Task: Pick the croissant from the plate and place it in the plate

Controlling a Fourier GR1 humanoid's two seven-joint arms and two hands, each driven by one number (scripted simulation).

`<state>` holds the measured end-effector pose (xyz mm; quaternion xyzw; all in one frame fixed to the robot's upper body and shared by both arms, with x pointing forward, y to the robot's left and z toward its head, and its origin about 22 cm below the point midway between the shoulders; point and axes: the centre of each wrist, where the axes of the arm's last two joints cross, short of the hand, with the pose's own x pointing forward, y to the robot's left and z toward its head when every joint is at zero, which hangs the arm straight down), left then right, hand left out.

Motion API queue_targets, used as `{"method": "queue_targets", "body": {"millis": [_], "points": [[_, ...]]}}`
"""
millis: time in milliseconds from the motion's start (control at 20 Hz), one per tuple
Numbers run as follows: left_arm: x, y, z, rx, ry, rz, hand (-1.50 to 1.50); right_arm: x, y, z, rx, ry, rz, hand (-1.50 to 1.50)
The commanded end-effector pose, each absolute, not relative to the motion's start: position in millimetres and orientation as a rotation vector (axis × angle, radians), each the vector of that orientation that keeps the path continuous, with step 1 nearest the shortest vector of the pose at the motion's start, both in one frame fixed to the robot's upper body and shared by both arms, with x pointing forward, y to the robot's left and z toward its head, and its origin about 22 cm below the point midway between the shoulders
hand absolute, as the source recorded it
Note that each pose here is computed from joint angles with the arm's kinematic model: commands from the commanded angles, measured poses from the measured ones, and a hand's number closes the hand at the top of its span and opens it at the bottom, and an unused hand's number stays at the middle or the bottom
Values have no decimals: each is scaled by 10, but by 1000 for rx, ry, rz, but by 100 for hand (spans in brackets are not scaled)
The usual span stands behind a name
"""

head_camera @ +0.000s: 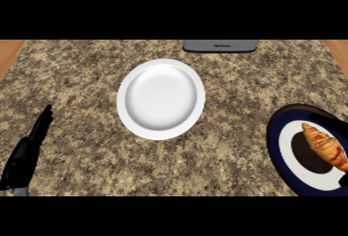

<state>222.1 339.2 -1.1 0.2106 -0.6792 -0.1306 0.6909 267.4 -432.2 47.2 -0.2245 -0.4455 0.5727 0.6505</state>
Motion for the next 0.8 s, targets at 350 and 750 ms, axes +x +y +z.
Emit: {"method": "queue_targets", "body": {"millis": [350, 750], "points": [[2160, 3097, -90, 466, -1505, -289, 0, 2910, -4370, 331, -473, -1115, 1303, 150], [2045, 3548, -76, 529, -1462, -245, 0, 2574, -4058, -145, -819, -769, 774, 150]]}}
